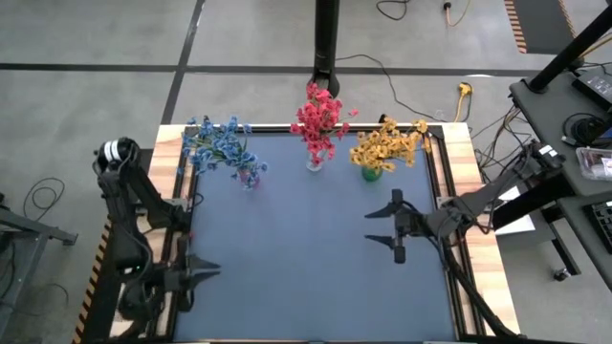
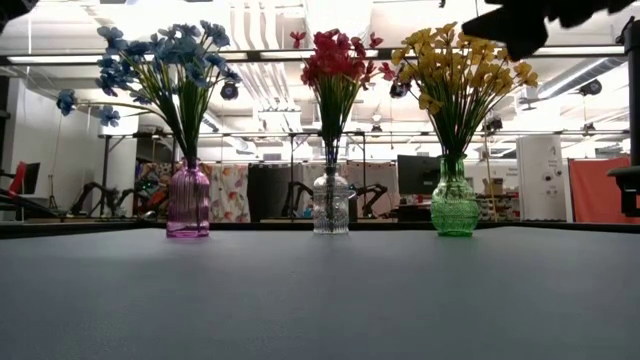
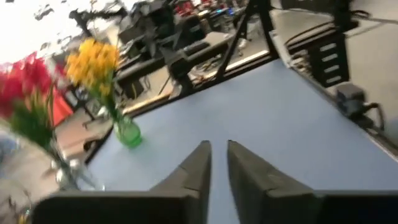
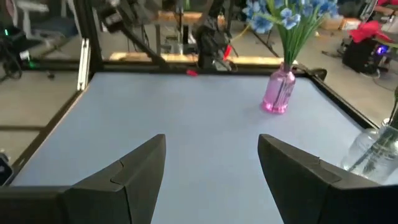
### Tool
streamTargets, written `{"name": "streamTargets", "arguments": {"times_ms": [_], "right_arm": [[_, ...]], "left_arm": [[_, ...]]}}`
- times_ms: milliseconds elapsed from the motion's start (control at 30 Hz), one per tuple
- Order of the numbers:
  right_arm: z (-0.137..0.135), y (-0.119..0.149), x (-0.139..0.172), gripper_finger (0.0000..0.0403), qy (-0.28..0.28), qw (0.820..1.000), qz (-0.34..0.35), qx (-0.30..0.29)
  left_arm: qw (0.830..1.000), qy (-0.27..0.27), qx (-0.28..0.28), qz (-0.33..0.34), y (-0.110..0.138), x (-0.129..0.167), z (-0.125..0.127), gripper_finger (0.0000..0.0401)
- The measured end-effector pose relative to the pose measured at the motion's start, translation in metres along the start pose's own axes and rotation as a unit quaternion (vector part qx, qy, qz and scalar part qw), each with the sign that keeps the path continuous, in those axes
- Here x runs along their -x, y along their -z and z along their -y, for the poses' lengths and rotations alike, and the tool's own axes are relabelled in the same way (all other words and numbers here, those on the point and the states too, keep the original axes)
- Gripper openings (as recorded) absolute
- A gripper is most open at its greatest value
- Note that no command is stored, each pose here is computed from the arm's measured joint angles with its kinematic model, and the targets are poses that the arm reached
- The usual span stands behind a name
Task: Sort flowers into vase by color
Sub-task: Return to Home Position
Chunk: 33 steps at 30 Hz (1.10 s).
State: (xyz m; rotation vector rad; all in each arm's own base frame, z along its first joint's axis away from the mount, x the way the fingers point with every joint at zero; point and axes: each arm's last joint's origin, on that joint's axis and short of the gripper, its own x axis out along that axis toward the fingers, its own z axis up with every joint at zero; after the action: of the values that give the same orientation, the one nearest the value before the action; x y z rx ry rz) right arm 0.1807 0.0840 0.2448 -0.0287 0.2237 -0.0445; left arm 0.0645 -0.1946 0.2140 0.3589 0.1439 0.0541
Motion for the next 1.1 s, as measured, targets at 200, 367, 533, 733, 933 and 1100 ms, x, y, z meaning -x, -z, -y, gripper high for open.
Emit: {"name": "streamTargets", "arguments": {"times_ms": [200,367,533,733,933,1100], "right_arm": [[0.017,0.008,-0.004,0.0246,-0.014,0.999,0.045,0.001],[0.034,0.008,-0.005,0.0246,-0.012,0.998,0.052,0.012],[0.053,0.009,-0.001,0.0246,-0.009,0.997,0.069,0.020],[0.070,0.033,0.008,0.0247,0.000,0.995,0.097,0.008],[0.078,0.054,0.019,0.0247,0.005,0.992,0.127,-0.014],[0.081,0.071,0.026,0.0247,0.008,0.990,0.137,-0.018]], "left_arm": [[0.999,-0.021,0.046,-0.008,0.025,-0.007,-0.018,0.0010],[0.998,-0.025,0.051,-0.002,0.028,-0.005,-0.037,0.0001],[0.998,-0.031,0.062,0.005,0.036,0.000,-0.067,0.0000],[0.992,-0.024,0.127,0.013,0.054,0.004,-0.093,0.0000],[0.983,-0.036,0.176,0.029,0.051,0.006,-0.105,0.0000],[0.977,-0.088,0.188,0.050,0.052,0.006,-0.108,0.0000]]}}
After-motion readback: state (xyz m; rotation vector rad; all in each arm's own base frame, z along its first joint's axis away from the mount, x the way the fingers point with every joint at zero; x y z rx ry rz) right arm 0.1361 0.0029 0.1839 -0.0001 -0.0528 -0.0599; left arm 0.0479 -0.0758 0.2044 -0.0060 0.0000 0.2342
